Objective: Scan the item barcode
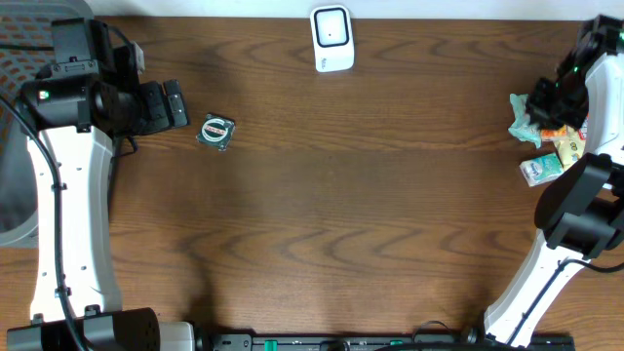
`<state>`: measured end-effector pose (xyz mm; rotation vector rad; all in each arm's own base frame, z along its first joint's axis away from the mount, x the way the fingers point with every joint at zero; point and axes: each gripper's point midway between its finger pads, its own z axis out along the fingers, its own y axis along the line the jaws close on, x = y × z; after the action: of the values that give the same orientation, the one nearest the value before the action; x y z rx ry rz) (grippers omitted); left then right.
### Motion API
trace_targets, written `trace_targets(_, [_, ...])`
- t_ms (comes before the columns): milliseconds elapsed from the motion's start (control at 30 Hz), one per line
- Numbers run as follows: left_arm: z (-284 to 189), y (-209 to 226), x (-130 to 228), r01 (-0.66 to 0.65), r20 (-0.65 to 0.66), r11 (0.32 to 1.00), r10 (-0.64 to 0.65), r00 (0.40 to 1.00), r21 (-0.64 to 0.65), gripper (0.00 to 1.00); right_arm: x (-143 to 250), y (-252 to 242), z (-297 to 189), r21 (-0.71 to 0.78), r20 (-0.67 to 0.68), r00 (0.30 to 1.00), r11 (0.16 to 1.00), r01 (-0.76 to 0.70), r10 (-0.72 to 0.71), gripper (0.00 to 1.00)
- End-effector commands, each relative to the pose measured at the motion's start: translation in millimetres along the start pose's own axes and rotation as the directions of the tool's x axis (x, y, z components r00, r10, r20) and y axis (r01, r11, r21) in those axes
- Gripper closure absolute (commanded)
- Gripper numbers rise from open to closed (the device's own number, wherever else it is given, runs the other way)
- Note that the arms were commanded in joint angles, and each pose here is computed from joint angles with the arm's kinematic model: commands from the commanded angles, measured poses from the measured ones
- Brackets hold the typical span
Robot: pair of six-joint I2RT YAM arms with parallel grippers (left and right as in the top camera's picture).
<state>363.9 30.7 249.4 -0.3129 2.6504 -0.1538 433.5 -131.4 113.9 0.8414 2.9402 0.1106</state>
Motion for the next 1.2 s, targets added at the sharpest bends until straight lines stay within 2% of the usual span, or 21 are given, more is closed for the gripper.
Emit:
trace_targets(0, [1.8,0.9,0.8,0.010,-0.006,1.000,-0.010,1.000,-0.003,0.02,22.8,110.5,-38.7,-0.495,-0.028,0.989,0.862,0.110,-0.142,0.83])
trace_targets(33, [1.8,0.9,0.8,0.010,-0.006,1.000,-0.010,1.000,-0.003,0.02,29.9,135.4,-49.5,-0.600,-0.015,0.980,0.786,0.148,-0.196,0.73])
trace_targets(67, [1.8,0.9,0.8,0.010,-0.006,1.000,-0.010,1.000,-0.003,0.02,40.0,165.9,-60.5,-0.696,0.028,0.961,0.685,0.216,-0.275,0.56])
trace_targets(133, [1.8,1.0,0.8,0.010,-0.006,1.000,-0.010,1.000,-0.003,0.02,55.3,212.4,-66.7,-0.734,0.121,0.918,0.588,0.339,-0.378,0.18])
trace_targets(167, [1.8,0.9,0.8,0.010,-0.006,1.000,-0.010,1.000,-0.003,0.02,60.4,225.8,-66.0,-0.727,0.149,0.902,0.573,0.378,-0.406,0.01])
trace_targets(267, [1.8,0.9,0.8,0.010,-0.006,1.000,-0.010,1.000,-0.003,0.02,93.0,295.1,-59.3,-0.669,0.240,0.836,0.541,0.511,-0.494,0.01])
trace_targets(333, [1.8,0.9,0.8,0.010,-0.006,1.000,-0.010,1.000,-0.003,0.02,127.6,366.8,-55.1,-0.595,0.329,0.805,0.554,0.582,-0.493,0.01])
trace_targets(400, [1.8,0.9,0.8,0.010,-0.006,1.000,-0.010,1.000,-0.003,0.02,149.5,405.5,-52.3,-0.530,0.409,0.772,0.562,0.635,-0.486,0.01])
trace_targets(533, [1.8,0.9,0.8,0.010,-0.006,1.000,-0.010,1.000,-0.003,0.02,191.1,453.0,-44.8,-0.347,0.550,0.692,0.626,0.699,-0.468,0.01])
trace_targets(633, [1.8,0.9,0.8,0.010,-0.006,1.000,-0.010,1.000,-0.003,0.02,200.8,456.0,-43.7,-0.237,0.597,0.651,0.672,0.702,-0.469,0.01])
trace_targets(700, [1.8,1.0,0.8,0.010,-0.006,1.000,-0.010,1.000,-0.003,0.02,200.2,445.7,-45.6,-0.128,0.624,0.628,0.732,0.669,-0.465,0.01])
trace_targets(867, [1.8,0.9,0.8,0.010,-0.006,1.000,-0.010,1.000,-0.003,0.02,163.6,384.1,-59.9,0.021,0.587,0.666,0.831,0.555,-0.460,0.01])
trace_targets(1000, [1.8,0.9,0.8,0.010,-0.006,1.000,-0.010,1.000,-0.003,0.02,115.9,300.3,-71.6,0.164,0.511,0.737,0.892,0.421,-0.442,0.01])
trace_targets(1167, [1.8,0.9,0.1,0.010,-0.003,1.000,-0.010,1.000,-0.003,0.02,57.2,175.4,-63.6,0.302,0.354,0.874,0.925,0.230,-0.333,0.01])
